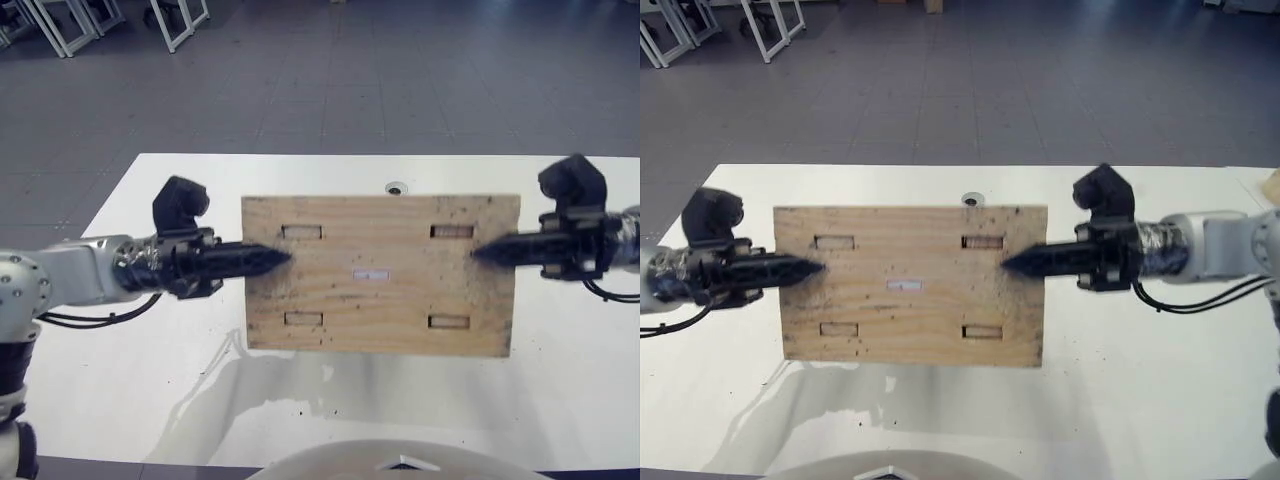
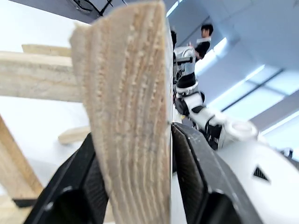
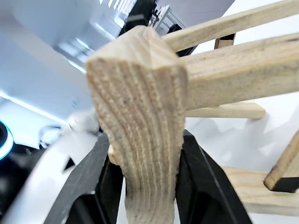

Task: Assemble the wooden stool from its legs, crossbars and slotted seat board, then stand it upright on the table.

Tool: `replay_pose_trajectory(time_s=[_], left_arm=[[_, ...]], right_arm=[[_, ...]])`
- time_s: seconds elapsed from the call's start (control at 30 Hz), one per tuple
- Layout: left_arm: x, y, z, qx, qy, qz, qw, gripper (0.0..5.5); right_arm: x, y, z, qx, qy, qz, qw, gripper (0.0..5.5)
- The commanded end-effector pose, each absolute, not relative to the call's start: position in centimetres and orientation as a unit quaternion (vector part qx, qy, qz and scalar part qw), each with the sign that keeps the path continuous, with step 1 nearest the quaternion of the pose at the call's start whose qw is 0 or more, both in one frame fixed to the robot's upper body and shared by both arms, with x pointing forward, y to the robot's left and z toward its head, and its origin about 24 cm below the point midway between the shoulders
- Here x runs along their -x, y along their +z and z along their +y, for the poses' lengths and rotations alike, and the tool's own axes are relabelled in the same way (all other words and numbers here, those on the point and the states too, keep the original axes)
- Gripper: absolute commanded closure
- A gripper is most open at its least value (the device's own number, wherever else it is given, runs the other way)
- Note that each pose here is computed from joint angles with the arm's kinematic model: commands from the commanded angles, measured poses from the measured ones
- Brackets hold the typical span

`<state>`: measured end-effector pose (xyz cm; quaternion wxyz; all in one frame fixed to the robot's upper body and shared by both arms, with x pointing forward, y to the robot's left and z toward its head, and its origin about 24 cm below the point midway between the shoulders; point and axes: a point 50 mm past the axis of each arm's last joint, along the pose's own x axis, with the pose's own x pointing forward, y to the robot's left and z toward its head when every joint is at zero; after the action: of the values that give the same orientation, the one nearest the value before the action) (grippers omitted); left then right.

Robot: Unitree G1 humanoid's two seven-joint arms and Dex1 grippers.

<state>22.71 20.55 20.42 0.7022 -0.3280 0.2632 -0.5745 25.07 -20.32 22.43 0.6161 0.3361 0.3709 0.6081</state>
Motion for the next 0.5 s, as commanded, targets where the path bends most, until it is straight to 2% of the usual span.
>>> replay_pose_trajectory(time_s=[0.03,0.07,0.23,0.4,0.5], left_arm=[[-26.3,19.9,18.3,0.363,-0.533,0.296,0.704,3.19],[-27.2,19.6,18.0,0.376,-0.518,0.303,0.706,3.04],[-31.0,18.6,18.5,0.456,-0.421,0.314,0.719,2.03],[-31.6,18.0,20.6,0.482,-0.372,0.322,0.725,1.18],[-31.2,18.7,21.9,0.485,-0.382,0.31,0.723,0.77]], right_arm=[[-28.4,23.5,-18.5,-0.413,0.605,0.391,0.557,4.07],[-29.2,23.2,-18.3,-0.433,0.589,0.395,0.557,4.07],[-31.9,20.6,-18.0,-0.499,0.501,0.413,0.574,2.92],[-31.7,19.1,-20.2,-0.514,0.448,0.414,0.603,1.94],[-31.2,18.9,-22.1,-0.515,0.423,0.405,0.625,1.39]])
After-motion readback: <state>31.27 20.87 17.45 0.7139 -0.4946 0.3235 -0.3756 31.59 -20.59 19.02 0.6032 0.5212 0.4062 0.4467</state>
